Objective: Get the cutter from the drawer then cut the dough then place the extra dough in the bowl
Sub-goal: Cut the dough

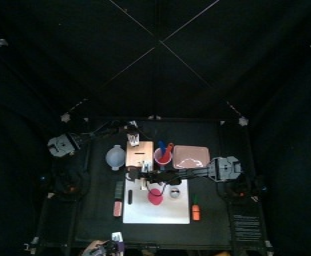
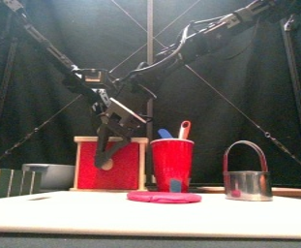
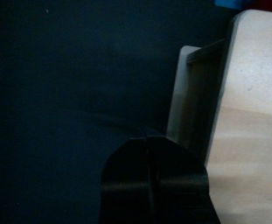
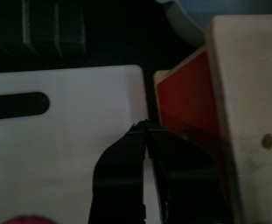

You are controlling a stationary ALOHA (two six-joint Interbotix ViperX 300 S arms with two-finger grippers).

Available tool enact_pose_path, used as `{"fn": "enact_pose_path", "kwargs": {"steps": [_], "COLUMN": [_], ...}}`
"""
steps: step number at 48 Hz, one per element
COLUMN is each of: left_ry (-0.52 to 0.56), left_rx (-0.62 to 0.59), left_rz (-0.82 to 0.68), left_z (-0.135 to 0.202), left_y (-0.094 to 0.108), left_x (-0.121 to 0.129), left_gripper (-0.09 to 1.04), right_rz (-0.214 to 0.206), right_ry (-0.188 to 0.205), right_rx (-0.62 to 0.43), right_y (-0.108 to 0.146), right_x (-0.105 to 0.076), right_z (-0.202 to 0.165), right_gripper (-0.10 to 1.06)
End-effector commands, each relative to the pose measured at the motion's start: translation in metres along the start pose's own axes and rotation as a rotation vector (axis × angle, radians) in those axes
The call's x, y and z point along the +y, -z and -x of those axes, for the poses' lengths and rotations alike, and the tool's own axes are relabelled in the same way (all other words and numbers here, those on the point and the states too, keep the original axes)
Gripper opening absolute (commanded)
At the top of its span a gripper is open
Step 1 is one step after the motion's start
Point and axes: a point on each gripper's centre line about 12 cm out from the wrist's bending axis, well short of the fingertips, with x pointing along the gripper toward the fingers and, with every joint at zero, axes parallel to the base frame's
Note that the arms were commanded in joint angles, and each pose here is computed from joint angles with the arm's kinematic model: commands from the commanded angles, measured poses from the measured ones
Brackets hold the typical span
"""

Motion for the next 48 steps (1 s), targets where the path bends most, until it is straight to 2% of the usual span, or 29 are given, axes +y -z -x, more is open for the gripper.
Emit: {"fn": "enact_pose_path", "kwargs": {"steps": [1, 7, 16, 27, 32, 37, 39, 44, 48], "left_ry": [-0.019, -0.019, -0.04, -0.116, -0.15, -0.185, -0.196, -0.201, -0.172], "left_rx": [-0.03, -0.028, -0.059, -0.182, -0.25, -0.333, -0.359, -0.407, -0.439], "left_rz": [-0.009, -0.009, 0.004, 0.005, 0.02, 0.047, 0.055, 0.078, 0.069], "left_z": [0.009, 0.009, 0.016, 0.047, 0.065, 0.083, 0.087, 0.097, 0.098], "left_y": [-0.007, -0.007, -0.011, -0.028, -0.035, -0.039, -0.039, -0.036, -0.038], "left_x": [0.002, 0.001, 0.005, 0.009, 0.01, 0.007, 0.006, 0.0, -0.022], "left_gripper": [0.1, 0.1, 0.1, 0.1, 0.11, 0.11, 0.11, 0.11, 0.11], "right_rz": [-0.017, -0.022, -0.052, -0.084, -0.072, -0.054, -0.041, -0.038, -0.03], "right_ry": [0.031, 0.041, 0.024, -0.069, -0.097, -0.111, -0.109, -0.101, -0.092], "right_rx": [-0.049, -0.046, -0.058, -0.135, -0.169, -0.164, -0.157, -0.126, -0.084], "right_y": [-0.016, -0.016, -0.02, -0.049, -0.058, -0.056, -0.053, -0.044, -0.028], "right_x": [-0.022, -0.027, -0.022, 0.021, 0.036, 0.047, 0.048, 0.049, 0.048], "right_z": [0.01, 0.008, 0.015, 0.055, 0.079, 0.1, 0.108, 0.126, 0.14], "right_gripper": [0.07, 0.07, 0.07, 0.07, 0.07, 0.07, 0.08, 0.08, 0.08]}}
